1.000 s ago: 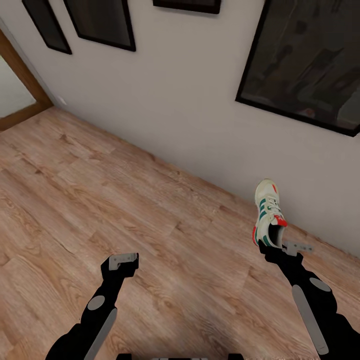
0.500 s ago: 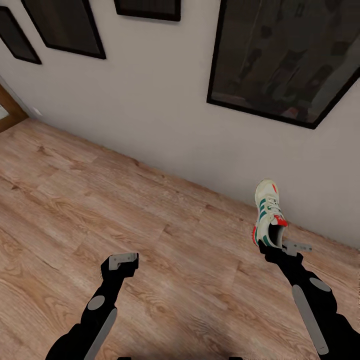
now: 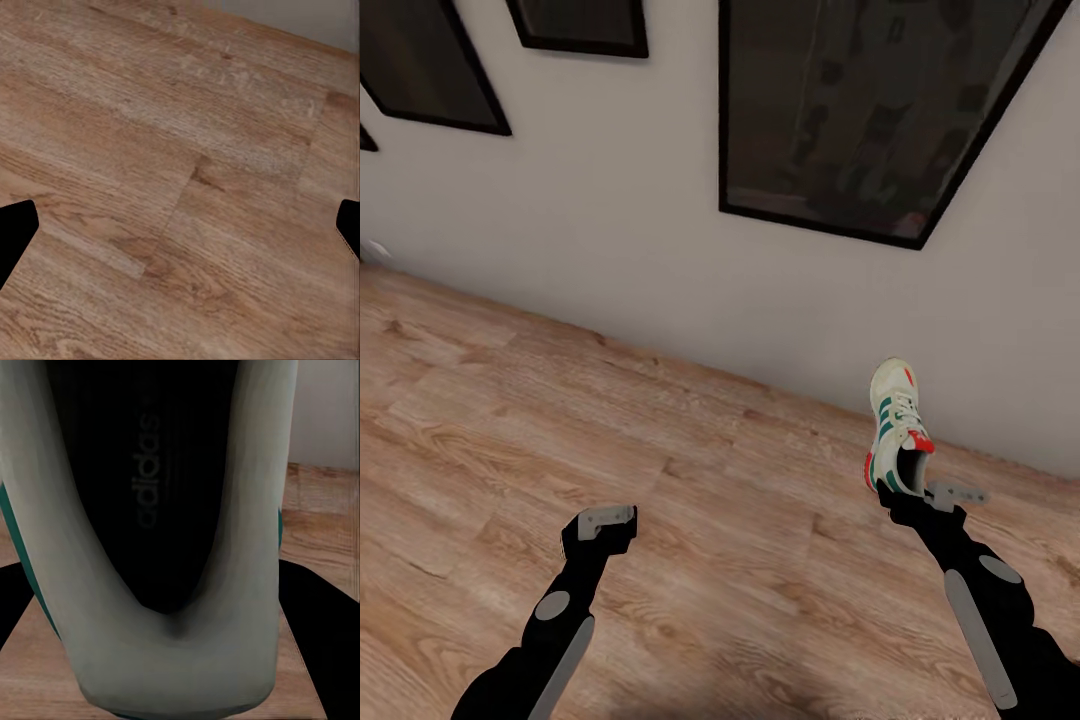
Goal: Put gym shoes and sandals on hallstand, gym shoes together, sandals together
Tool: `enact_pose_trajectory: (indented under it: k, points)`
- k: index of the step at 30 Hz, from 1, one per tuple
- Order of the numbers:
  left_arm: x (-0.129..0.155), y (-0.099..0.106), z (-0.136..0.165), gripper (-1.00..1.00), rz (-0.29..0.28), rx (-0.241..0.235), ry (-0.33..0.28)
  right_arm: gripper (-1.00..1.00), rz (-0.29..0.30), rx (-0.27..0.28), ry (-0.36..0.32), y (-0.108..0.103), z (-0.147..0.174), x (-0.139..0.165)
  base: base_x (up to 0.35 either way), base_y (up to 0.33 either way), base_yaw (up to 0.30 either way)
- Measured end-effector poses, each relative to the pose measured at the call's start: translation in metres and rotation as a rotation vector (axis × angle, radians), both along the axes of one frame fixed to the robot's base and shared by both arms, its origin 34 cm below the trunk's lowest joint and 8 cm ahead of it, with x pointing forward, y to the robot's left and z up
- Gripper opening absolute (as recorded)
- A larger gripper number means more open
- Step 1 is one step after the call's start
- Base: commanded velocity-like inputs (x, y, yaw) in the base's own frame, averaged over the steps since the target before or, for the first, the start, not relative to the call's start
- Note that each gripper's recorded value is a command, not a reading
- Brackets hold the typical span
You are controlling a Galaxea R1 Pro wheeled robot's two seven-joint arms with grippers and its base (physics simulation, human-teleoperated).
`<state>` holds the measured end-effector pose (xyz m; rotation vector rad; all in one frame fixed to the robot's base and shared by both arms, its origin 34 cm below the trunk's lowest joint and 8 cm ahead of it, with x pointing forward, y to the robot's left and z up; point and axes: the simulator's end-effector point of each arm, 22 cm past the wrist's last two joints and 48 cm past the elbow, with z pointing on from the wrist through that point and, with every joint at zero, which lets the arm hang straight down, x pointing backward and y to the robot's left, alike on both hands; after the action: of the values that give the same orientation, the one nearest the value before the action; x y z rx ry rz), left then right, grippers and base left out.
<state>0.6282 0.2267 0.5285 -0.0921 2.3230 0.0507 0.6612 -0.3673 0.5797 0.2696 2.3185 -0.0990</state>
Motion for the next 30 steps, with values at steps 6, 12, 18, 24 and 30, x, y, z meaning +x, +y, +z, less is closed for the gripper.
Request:
enact_pose_trajectory:
  k: [6, 12, 18, 24, 30]
  points:
    - [0.002, 0.0, 0.003, 1.0, 0.0, 0.0, -0.007, -1.0, 0.0, 0.0, -0.007, 0.0, 0.004, 0.001, 0.0, 0.0, -0.237]
    - [0.003, 0.0, 0.007, 1.0, 0.0, 0.0, -0.014, -1.0, 0.0, 0.0, -0.015, 0.0, 0.007, 0.003, 0.0, 0.0, -0.237]
    - [0.005, 0.0, 0.01, 1.0, -0.001, 0.0, -0.02, -1.0, 0.0, 0.0, -0.021, 0.0, 0.011, 0.004, 0.0, 0.0, -0.237]
    - [0.007, 0.0, 0.013, 1.0, -0.001, -0.001, -0.027, -1.0, 0.0, 0.0, -0.028, 0.0, 0.015, 0.005, 0.0, 0.0, -0.237]
    - [0.008, -0.001, 0.017, 1.0, -0.001, -0.001, -0.034, -1.0, 0.0, 0.0, -0.035, 0.0, 0.019, 0.007, 0.0, 0.0, -0.237]
